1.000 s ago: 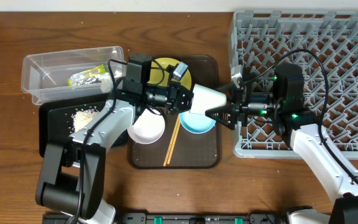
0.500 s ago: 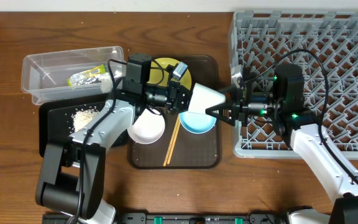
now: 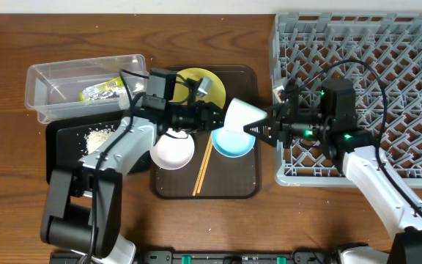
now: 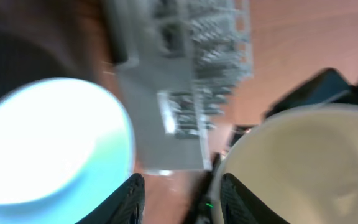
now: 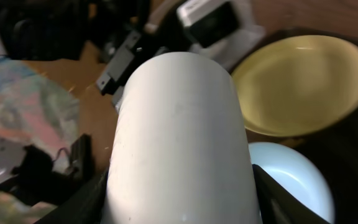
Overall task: Sort waste into correct bins and load items into the dishwasher rack
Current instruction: 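Carry the cup with right gripper and place it upside down in rack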
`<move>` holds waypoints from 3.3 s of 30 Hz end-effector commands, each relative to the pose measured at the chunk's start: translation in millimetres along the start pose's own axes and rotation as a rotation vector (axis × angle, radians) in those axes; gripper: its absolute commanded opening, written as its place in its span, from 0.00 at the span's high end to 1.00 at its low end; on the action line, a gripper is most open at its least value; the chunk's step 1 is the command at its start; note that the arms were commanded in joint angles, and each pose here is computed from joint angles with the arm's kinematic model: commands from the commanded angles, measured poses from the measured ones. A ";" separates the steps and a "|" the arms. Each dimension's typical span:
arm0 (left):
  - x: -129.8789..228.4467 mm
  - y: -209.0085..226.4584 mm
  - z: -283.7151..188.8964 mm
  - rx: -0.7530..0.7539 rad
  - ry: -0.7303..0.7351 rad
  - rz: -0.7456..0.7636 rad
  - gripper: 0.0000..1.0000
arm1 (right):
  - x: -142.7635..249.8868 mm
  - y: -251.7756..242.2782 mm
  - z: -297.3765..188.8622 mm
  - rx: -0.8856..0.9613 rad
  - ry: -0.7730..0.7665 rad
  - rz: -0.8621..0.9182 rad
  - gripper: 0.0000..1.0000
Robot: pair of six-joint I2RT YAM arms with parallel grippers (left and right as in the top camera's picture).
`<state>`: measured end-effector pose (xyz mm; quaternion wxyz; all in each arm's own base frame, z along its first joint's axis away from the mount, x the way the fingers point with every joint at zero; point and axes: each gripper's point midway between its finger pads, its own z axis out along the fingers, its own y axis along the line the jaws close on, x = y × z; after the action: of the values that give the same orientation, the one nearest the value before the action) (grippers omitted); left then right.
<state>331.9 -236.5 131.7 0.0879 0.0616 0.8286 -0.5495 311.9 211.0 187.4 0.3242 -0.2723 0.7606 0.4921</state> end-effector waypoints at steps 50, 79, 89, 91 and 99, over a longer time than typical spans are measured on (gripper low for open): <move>22.3 53.8 -183.0 -0.842 -0.324 -0.040 0.65 | 40.1 -113.7 -218.4 1.310 0.470 0.690 0.99; 26.2 54.9 -182.4 -0.844 -0.311 -0.051 0.65 | 62.0 -139.2 -249.7 1.308 0.438 0.848 0.99; 26.1 54.9 -182.5 -0.844 -0.312 -0.051 0.65 | 70.9 -137.1 -265.3 1.306 0.441 0.899 0.99; 26.2 55.0 -182.4 -0.844 -0.311 -0.052 0.65 | 72.5 -136.1 -267.1 1.308 0.448 0.904 0.99; 26.8 55.1 -182.4 -0.844 -0.309 -0.053 0.65 | 68.9 -134.4 -254.5 1.223 0.434 0.895 0.99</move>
<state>302.7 -49.9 144.1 0.2104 -0.0871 0.9580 -0.1744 310.6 -72.1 134.4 0.0289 0.1978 0.9797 0.0143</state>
